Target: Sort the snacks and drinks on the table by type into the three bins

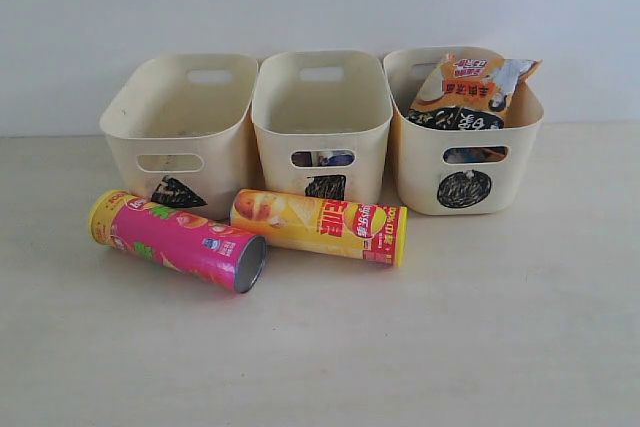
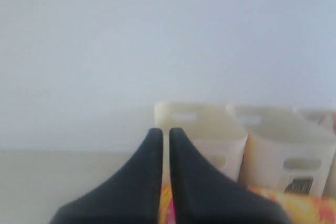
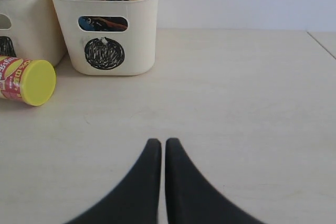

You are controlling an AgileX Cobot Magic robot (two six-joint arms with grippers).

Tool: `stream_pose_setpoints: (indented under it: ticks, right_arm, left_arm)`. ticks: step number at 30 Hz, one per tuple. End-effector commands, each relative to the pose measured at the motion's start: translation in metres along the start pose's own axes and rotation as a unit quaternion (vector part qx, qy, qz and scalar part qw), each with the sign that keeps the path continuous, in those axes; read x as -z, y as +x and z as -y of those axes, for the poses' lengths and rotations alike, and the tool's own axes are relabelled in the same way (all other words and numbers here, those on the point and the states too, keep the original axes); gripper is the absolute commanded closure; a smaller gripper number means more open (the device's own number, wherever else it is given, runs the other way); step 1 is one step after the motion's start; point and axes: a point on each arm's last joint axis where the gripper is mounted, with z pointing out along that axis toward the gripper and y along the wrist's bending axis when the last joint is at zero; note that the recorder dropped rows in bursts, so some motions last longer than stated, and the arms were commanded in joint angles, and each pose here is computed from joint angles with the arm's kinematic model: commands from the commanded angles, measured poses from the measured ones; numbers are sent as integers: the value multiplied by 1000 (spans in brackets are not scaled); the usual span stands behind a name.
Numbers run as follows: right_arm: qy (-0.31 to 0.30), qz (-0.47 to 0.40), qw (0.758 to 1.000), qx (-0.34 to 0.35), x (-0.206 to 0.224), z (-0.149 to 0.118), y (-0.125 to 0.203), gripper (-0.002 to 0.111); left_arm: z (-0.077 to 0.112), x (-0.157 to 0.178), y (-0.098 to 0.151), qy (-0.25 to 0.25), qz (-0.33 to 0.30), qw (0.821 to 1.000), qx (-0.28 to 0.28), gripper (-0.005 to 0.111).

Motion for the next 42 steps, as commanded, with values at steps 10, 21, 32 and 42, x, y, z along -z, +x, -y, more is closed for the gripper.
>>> stream_pose_setpoints:
  ticks: [10, 21, 32, 42]
  right_arm:
    - [1, 6, 1000, -1, 1, 0, -1, 108]
    - [1, 6, 1000, -1, 1, 0, -1, 108]
    - [1, 8, 1000, -1, 1, 0, -1, 108]
    - [1, 8, 1000, -1, 1, 0, -1, 108]
  left_arm:
    - [3, 15, -55, 71, 281, 938, 188, 103]
    - [11, -57, -125, 48, 191, 965, 172, 103]
    - [7, -182, -114, -24, -172, 979, -108, 103]
    - [13, -233, -70, 36, -387, 881, -270, 103]
